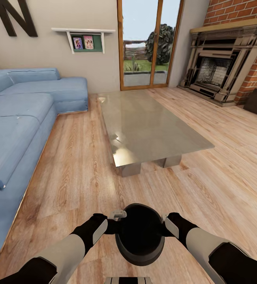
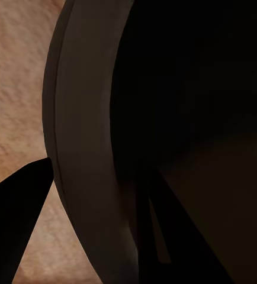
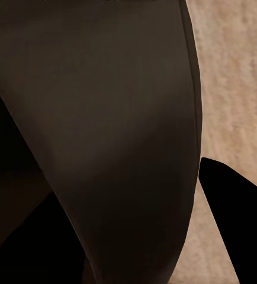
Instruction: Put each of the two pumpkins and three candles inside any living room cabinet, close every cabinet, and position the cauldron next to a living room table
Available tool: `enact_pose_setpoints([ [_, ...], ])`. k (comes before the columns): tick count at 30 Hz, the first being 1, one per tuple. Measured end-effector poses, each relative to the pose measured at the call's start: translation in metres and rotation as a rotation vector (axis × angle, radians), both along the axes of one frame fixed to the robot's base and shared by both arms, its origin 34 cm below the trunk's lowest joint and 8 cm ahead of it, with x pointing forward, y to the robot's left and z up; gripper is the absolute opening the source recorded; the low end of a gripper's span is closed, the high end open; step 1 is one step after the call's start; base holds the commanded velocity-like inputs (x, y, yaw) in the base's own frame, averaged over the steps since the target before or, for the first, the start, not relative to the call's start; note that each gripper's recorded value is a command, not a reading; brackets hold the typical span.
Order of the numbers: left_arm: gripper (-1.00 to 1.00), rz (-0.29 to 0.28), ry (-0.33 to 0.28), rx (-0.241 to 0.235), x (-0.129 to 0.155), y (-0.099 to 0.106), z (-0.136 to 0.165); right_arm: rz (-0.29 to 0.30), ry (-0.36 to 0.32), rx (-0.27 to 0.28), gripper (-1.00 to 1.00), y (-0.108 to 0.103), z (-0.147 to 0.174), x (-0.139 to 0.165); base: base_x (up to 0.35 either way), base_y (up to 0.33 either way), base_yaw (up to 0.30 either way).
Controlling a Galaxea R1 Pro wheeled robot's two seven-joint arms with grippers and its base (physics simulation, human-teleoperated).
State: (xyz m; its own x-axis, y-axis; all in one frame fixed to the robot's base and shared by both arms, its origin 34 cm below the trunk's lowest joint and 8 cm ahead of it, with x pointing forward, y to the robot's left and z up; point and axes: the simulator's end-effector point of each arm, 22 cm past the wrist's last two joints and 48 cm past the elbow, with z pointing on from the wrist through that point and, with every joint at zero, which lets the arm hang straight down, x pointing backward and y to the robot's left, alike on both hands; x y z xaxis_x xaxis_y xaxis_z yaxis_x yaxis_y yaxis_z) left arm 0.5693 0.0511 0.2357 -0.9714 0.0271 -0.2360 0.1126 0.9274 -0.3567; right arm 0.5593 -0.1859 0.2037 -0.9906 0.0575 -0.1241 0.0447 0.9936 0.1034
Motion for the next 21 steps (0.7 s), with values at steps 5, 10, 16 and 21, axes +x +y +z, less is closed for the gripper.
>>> enact_pose_setpoints([
  [5, -1.00, 0.000, -0.003, 0.000, 0.001, 0.000, 0.001, 0.000, -0.003, 0.000, -1.00, 0.000, 0.001, 0.001, 0.000, 0.000, 0.000],
  [10, -1.00, 0.000, -0.010, 0.000, 0.003, 0.000, 0.005, 0.000, -0.010, 0.000, -1.00, 0.000, 0.005, 0.003, 0.000, 0.000, 0.000],
  [16, -1.00, 0.000, -0.019, 0.000, 0.005, 0.000, 0.009, 0.000, -0.019, 0.000, -1.00, 0.000, 0.009, 0.006, 0.000, 0.000, 0.000],
  [21, -1.00, 0.000, -0.024, 0.000, 0.006, 0.000, 0.011, 0.000, -0.023, 0.001, -1.00, 0.000, 0.011, 0.007, 0.000, 0.000, 0.000],
])
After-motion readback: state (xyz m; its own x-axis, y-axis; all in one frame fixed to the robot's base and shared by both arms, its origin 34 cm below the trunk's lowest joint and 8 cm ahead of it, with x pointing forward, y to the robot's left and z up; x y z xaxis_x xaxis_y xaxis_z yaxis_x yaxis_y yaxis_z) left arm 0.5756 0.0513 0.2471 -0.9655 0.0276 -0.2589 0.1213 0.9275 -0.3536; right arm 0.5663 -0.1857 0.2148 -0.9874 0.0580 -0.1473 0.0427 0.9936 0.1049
